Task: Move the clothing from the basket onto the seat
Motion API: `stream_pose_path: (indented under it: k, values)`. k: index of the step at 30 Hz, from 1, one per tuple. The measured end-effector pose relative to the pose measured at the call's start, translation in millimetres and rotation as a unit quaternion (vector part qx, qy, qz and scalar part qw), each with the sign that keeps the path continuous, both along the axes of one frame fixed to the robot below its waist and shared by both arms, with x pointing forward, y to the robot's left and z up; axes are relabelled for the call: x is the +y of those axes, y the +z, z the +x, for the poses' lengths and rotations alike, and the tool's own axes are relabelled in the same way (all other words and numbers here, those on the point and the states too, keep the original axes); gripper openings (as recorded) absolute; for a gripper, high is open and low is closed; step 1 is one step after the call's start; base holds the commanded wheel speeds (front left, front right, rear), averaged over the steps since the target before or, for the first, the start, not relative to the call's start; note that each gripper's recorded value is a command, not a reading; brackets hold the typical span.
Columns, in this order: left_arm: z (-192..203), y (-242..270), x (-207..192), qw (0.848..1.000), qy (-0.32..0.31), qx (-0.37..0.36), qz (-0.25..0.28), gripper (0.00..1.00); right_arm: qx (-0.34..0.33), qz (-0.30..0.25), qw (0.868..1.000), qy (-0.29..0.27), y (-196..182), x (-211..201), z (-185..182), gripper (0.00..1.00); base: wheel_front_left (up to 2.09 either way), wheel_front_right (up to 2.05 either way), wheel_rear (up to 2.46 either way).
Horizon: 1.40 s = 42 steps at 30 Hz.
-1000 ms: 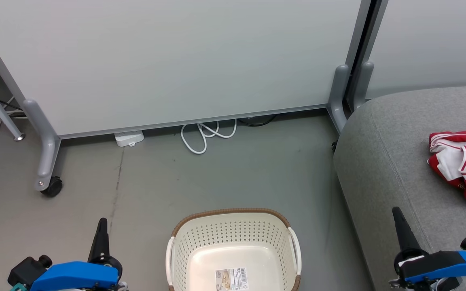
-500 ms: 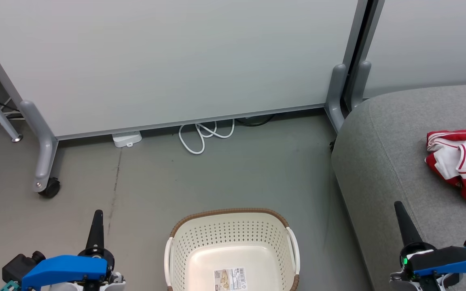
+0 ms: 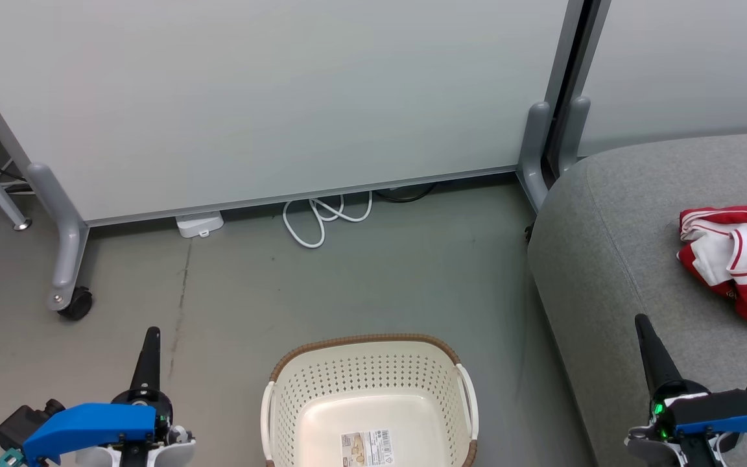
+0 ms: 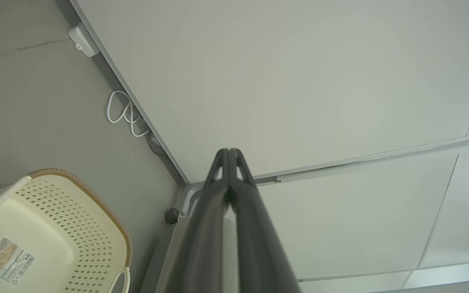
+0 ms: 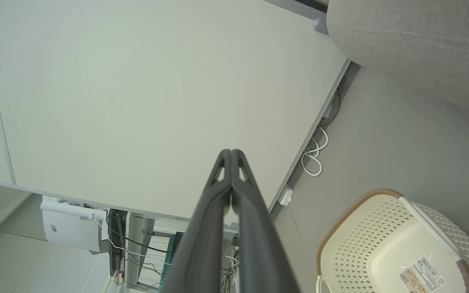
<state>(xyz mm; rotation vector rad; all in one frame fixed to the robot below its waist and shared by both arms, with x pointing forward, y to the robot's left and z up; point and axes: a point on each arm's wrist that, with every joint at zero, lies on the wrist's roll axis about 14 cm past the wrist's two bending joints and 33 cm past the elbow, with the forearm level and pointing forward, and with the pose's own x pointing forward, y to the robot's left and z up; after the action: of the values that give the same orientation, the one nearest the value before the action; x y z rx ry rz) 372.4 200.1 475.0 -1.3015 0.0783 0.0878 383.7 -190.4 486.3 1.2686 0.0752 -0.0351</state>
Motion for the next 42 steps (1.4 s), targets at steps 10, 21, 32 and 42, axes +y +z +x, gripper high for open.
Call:
stream_pose_path:
  k: [10, 21, 32, 42]
  values:
    - [4.5, 8.0, 0.9, 0.999, 0.002, -0.013, -0.037, 0.00, -0.006, 0.042, 0.999, -0.003, 3.6, -1.8, 0.7, 0.00, 0.00, 0.00, 0.00]
    - [8.4, 15.4, 0.2, 0.997, 0.001, -0.026, -0.076, 0.00, -0.015, 0.086, 0.996, -0.008, 8.9, -4.2, 2.1, 0.00, 0.00, 0.00, 0.00]
    - [12.3, 23.2, 0.5, 0.993, -0.001, -0.039, -0.110, 0.00, -0.025, 0.125, 0.992, -0.011, 14.5, -6.7, 3.5, 0.00, 0.00, 0.00, 0.00]
    - [15.2, 29.1, 0.4, 0.990, -0.002, -0.049, -0.134, 0.00, -0.031, 0.153, 0.988, -0.014, 17.3, -8.8, 3.7, 0.00, 0.00, 0.00, 0.00]
